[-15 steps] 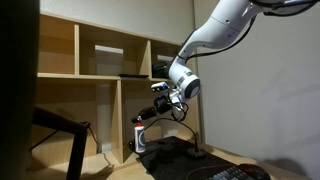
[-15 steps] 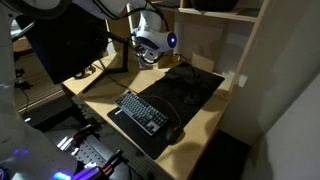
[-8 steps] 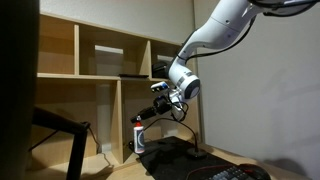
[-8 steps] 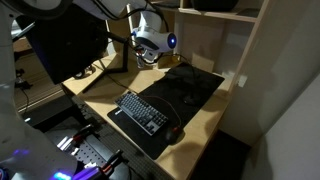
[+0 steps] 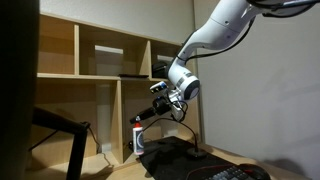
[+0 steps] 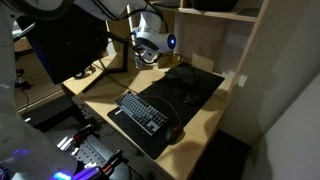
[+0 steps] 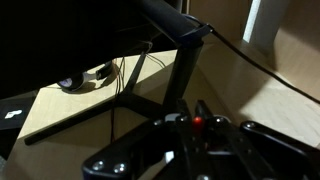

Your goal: Remove the object from the shelve and put it on the table

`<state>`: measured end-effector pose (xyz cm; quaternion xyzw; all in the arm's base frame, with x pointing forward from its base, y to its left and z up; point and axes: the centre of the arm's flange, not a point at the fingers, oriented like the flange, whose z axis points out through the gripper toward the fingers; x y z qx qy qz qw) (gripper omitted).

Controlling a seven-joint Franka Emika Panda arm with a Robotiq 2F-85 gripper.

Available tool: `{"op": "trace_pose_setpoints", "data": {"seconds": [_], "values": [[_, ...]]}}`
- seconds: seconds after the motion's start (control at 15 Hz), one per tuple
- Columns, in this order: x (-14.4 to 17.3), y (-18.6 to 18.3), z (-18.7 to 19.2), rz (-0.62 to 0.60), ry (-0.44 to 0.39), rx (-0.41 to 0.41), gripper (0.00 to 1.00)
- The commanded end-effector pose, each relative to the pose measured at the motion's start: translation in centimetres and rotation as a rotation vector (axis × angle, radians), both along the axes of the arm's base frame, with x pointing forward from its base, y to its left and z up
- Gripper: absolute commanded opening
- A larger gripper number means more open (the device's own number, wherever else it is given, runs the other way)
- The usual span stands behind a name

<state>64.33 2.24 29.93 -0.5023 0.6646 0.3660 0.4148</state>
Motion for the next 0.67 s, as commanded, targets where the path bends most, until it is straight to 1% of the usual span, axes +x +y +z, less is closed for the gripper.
{"op": "trace_pose_setpoints", "data": {"seconds": [0.0, 0.07, 0.2, 0.33, 0.47, 0.6], "values": [[3.2, 2.1, -6.4, 0.004, 0.128, 0.016, 0.03], [3.3, 2.9, -8.1, 0.004, 0.137, 0.021, 0.03], [2.3, 3.7, -10.1, 0.009, 0.131, 0.049, 0.03], [1.7, 3.5, -11.8, -0.031, 0.118, 0.089, 0.03], [0.7, 2.7, -12.7, -0.086, 0.08, 0.109, 0.03], [-0.6, 1.8, -12.9, -0.131, 0.014, 0.107, 0.03]]}}
